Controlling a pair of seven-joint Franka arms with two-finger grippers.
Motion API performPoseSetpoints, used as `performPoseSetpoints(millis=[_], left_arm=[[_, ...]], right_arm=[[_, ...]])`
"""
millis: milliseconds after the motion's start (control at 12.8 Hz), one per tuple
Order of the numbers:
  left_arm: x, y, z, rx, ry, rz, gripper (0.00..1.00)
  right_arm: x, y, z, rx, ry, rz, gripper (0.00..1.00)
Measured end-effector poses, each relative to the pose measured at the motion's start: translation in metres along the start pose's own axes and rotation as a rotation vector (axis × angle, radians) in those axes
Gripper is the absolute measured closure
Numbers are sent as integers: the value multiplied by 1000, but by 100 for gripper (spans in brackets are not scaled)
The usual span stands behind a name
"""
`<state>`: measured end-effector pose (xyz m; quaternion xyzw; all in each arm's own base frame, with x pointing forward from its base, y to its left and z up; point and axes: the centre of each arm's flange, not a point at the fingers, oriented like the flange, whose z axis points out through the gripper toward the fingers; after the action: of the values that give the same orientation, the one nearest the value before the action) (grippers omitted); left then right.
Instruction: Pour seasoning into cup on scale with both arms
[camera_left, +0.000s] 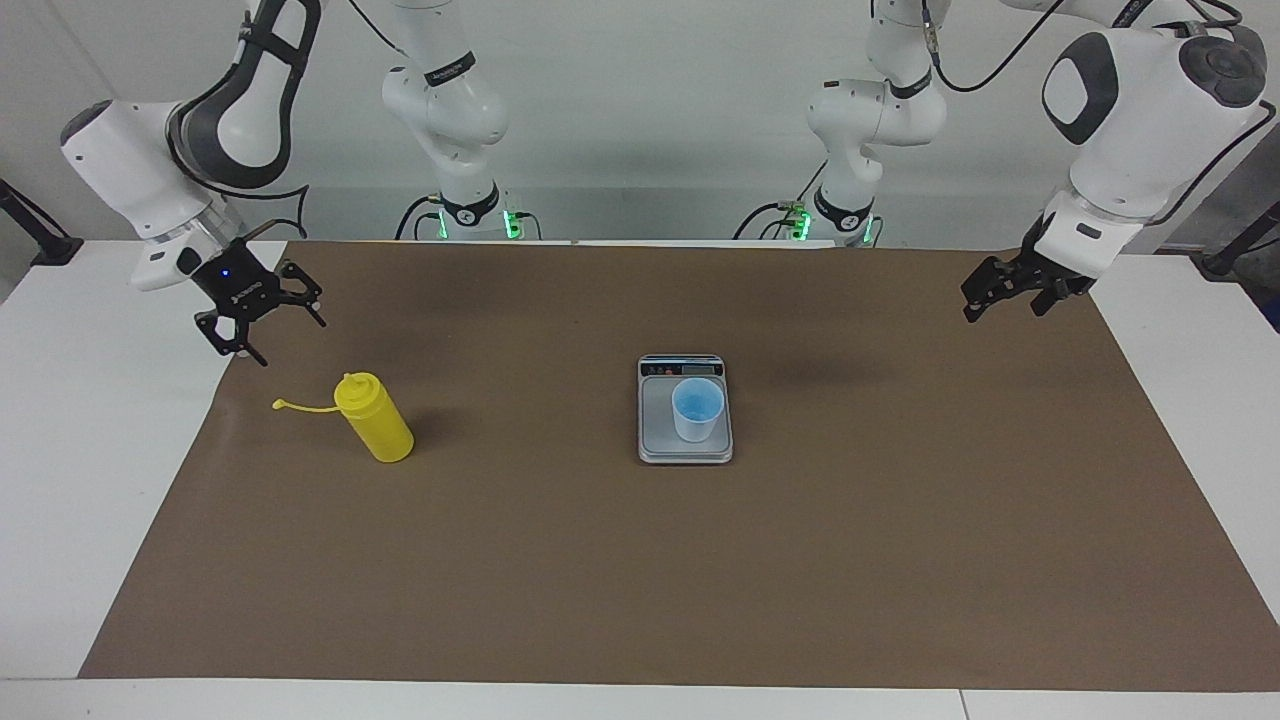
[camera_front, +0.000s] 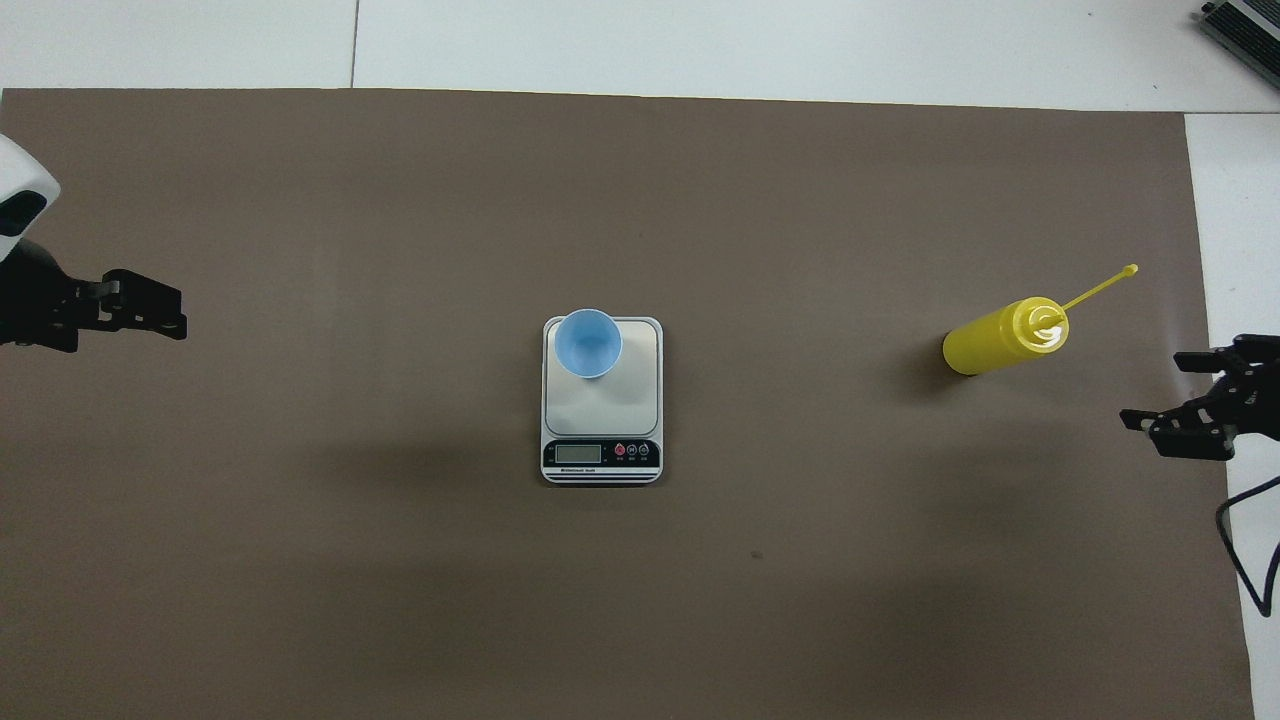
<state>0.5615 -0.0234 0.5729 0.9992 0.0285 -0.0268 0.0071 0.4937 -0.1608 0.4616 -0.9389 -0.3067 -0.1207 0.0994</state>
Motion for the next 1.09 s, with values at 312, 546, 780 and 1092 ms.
performPoseSetpoints(millis=[312, 546, 780, 1092], left_arm=[[0, 0, 0, 0, 0, 0, 0], [0, 0, 0, 0, 0, 0, 0], [0, 0, 0, 0, 0, 0, 0], [0, 0, 0, 0, 0, 0, 0]], right_arm=[[48, -54, -24, -52, -67, 226, 0], [92, -86, -46, -101, -74, 395, 0], [130, -111, -60, -178, -59, 516, 0], [169, -123, -74, -302, -85, 550, 0]])
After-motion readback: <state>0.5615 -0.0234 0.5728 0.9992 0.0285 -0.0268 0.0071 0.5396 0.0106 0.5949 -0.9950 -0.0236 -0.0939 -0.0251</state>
